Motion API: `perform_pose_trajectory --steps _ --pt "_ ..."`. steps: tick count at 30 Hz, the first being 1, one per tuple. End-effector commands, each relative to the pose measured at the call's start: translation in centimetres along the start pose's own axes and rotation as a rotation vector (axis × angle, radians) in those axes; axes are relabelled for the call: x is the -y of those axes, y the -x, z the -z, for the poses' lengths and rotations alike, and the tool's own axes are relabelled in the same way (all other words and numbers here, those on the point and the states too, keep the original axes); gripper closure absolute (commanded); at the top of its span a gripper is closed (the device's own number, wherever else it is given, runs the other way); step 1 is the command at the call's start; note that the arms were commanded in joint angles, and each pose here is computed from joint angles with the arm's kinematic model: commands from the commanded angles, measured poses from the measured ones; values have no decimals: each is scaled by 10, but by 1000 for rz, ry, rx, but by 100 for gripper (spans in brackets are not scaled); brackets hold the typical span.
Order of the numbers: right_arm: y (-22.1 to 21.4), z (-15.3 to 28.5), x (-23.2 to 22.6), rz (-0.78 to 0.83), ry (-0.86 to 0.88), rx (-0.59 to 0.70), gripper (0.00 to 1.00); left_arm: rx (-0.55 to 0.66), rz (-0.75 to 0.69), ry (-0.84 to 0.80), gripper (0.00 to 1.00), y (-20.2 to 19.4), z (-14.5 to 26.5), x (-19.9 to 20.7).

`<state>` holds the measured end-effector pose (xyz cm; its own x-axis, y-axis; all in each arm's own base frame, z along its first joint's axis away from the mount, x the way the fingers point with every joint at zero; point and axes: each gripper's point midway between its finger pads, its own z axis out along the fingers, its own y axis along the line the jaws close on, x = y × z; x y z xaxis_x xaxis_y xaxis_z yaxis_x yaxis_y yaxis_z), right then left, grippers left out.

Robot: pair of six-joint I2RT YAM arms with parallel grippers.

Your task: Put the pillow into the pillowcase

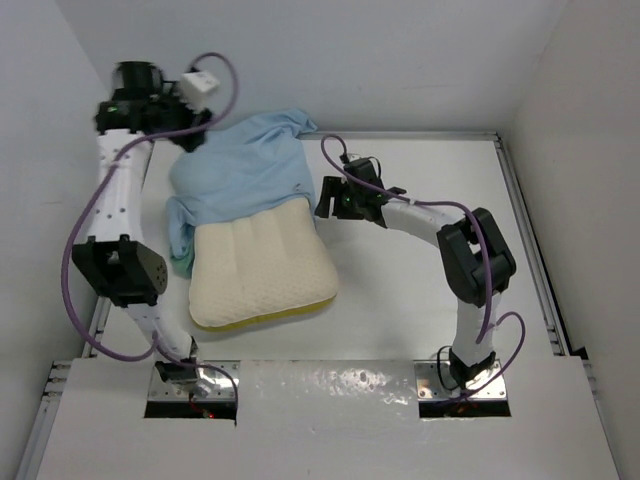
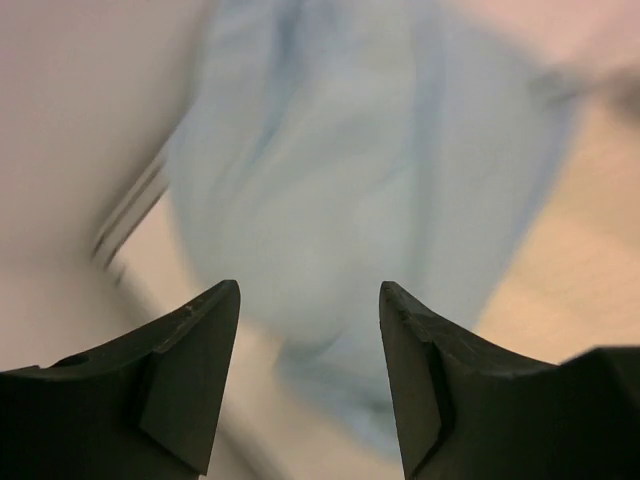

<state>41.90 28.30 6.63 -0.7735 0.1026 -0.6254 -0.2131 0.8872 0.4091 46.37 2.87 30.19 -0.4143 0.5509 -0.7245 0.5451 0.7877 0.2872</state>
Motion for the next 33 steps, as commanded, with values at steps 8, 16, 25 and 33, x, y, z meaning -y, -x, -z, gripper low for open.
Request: perform_pose_trajectory --steps 8,16,25,33 --pt "11 24 -37 -68 170 55 22 -169 -243 -472 10 2 -140 206" --pt "-14 27 -50 -62 219 26 22 -185 -185 -283 34 1 -174 183" --pt "-30 -1 -67 -82 246 -49 26 -273 -185 -344 100 -33 -174 198" --pt "-5 -41 -92 -120 311 -66 100 22 -92 -637 100 57 -121 239"
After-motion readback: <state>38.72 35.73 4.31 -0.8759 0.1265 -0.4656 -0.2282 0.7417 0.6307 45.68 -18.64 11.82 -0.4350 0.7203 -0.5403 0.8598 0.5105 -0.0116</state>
